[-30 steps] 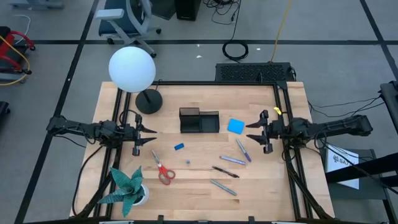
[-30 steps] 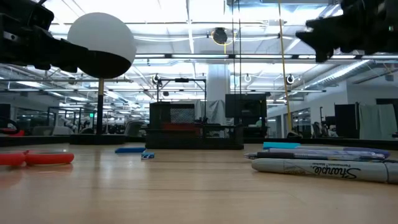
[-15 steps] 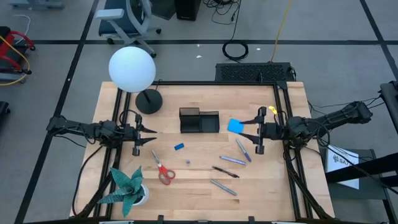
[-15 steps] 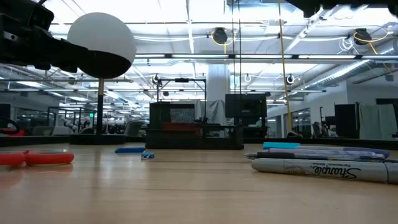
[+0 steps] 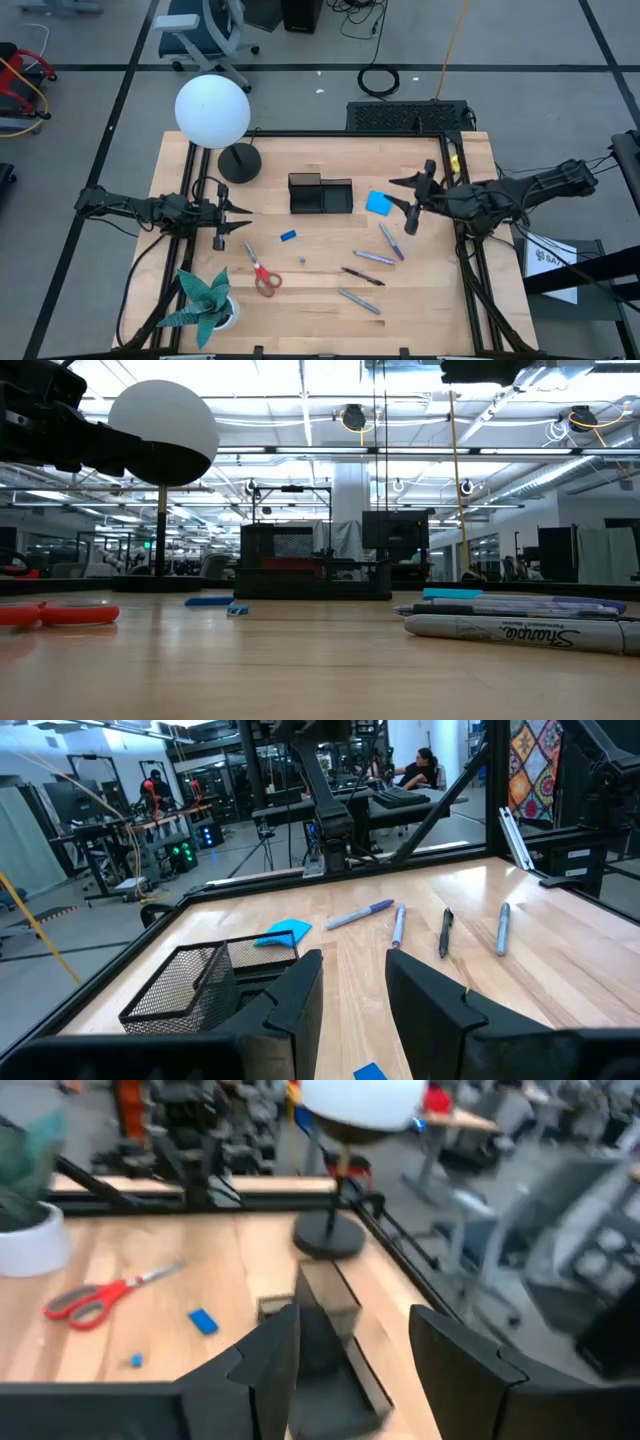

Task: Pick and place office supplies into organizer
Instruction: Put the purple highlighter into the black desk organizer

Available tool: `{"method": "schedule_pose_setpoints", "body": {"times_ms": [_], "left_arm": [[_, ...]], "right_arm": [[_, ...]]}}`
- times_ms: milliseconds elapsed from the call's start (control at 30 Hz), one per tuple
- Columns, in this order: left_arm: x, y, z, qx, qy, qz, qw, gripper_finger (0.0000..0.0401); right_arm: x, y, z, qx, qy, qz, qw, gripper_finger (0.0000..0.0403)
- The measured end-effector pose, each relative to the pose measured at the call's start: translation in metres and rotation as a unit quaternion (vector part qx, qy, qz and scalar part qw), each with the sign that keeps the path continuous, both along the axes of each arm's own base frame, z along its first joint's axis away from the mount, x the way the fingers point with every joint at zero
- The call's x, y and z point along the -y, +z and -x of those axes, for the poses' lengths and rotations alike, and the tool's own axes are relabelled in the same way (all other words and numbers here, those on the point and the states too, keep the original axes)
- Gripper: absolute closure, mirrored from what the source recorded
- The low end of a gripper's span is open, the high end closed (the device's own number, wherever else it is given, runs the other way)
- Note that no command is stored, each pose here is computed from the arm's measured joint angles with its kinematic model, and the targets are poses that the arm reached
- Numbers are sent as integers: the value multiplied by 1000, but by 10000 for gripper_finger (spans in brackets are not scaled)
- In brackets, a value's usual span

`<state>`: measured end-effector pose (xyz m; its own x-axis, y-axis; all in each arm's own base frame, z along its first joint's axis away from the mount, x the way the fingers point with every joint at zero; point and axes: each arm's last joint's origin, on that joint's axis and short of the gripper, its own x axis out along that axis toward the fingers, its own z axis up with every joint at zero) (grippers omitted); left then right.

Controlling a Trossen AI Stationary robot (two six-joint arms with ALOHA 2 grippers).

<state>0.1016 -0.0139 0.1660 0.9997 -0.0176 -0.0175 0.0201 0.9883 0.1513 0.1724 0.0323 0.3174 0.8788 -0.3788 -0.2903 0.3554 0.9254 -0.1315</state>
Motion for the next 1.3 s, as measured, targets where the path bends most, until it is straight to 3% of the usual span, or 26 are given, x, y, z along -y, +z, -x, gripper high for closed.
{"method": "schedule_pose_setpoints", "body": {"times_ms": [300, 500, 600, 833, 900, 967, 1100, 1200, 1300], "left_arm": [[0, 0, 0, 0, 0, 0, 1000, 281], [0, 0, 0, 0, 0, 0, 1000, 281], [0, 0, 0, 0, 0, 0, 1000, 281], [0, 0, 0, 0, 0, 0, 1000, 281], [0, 0, 0, 0, 0, 0, 1000, 281], [0, 0, 0, 0, 0, 0, 1000, 281], [0, 0, 0, 0, 0, 0, 1000, 281], [0, 0, 0, 0, 0, 0, 1000, 281], [0, 0, 0, 0, 0, 0, 1000, 281]], "right_arm": [[1, 26, -1, -89, -42, -41, 994, 222], [1, 36, -12, -175, -93, -49, 979, 222], [5, 34, -15, -236, -135, -76, 959, 222], [20, 12, -18, -391, -196, -187, 880, 222], [22, 9, -19, -412, -206, -203, 864, 222], [23, 7, -19, -424, -210, -207, 856, 222], [23, 6, -22, -415, -214, -216, 857, 222], [21, 6, -24, -406, -205, -251, 854, 222], [18, 6, -25, -402, -205, -309, 837, 222]]}}
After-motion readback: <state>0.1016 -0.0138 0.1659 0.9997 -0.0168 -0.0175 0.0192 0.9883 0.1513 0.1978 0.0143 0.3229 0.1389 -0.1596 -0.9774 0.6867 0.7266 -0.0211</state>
